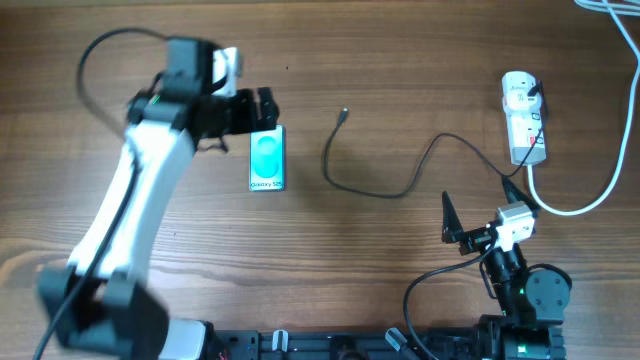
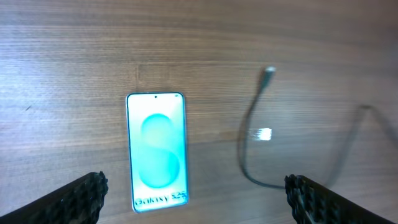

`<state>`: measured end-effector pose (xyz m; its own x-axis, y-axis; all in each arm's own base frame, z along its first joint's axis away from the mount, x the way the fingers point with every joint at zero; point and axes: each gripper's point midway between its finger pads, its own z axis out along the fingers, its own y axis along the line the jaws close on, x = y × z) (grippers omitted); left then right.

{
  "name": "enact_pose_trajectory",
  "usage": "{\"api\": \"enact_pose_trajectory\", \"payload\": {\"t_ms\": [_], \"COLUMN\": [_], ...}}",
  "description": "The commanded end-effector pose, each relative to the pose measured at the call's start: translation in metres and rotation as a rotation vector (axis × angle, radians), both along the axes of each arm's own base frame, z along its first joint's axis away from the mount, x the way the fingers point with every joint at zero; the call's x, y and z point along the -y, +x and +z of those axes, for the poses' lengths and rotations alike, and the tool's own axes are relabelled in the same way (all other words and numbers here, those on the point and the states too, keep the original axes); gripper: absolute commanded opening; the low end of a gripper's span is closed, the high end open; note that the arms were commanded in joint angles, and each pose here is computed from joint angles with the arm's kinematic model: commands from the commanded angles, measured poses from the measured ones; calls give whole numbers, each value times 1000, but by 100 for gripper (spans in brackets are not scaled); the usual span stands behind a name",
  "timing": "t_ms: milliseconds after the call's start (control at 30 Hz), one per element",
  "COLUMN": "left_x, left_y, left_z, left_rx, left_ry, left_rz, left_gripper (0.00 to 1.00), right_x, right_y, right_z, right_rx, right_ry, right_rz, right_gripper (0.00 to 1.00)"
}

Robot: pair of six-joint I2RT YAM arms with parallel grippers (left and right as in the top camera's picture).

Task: Plug charger to phone and switch on socket
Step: 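Reach the left gripper down over the teal phone and grasp it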

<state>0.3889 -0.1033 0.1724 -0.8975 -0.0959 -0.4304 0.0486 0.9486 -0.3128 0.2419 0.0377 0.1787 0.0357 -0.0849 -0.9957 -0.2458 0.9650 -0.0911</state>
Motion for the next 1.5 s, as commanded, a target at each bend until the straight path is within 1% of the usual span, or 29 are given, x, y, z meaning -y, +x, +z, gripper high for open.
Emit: {"api": "enact_pose_trajectory", "payload": {"t_ms": [0,133,267,367,500,600,800,967,1000,1067,1100,1200,1333,1467], "left_x": [16,27,25,23,10,2,0,-2,-2,-1,0,8,23,30], "left_y": [25,24,33,30,19,14,7,-7,-10,-14,-15,-15,-20,-22], "left_z": [-49,-78,-90,-113,-153,-169,-179,-188,-190,-193,-193,-193,-193,-193], "left_rx": [-79,-142,-132,-188,-297,-342,-379,-427,-438,-450,-451,-444,-435,-440], "left_ry": [152,156,171,194,277,314,324,319,319,317,318,316,324,316], "left_rz": [-41,-59,-55,-56,-42,-8,-13,10,22,24,22,23,-16,16], "left_gripper": [100,100,100,100,100,100,100,98,98,93,91,90,90,89], "right_x": [-1,-1,-1,-1,-1,-1,-1,-1,-1,-1,-1,-1,-1,-1], "right_y": [-1,0,-1,-1,-1,-1,-1,-1,-1,-1,-1,-1,-1,-1], "right_z": [2,2,2,2,2,2,2,2,2,2,2,2,2,2], "right_rx": [7,7,7,7,7,7,7,7,7,7,7,7,7,7], "right_ry": [8,8,8,8,8,8,8,8,8,8,8,8,8,8], "right_rz": [5,4,5,5,5,5,5,5,5,5,5,5,5,5], "right_gripper": [100,100,100,100,100,100,100,100,100,100,100,100,100,100]}}
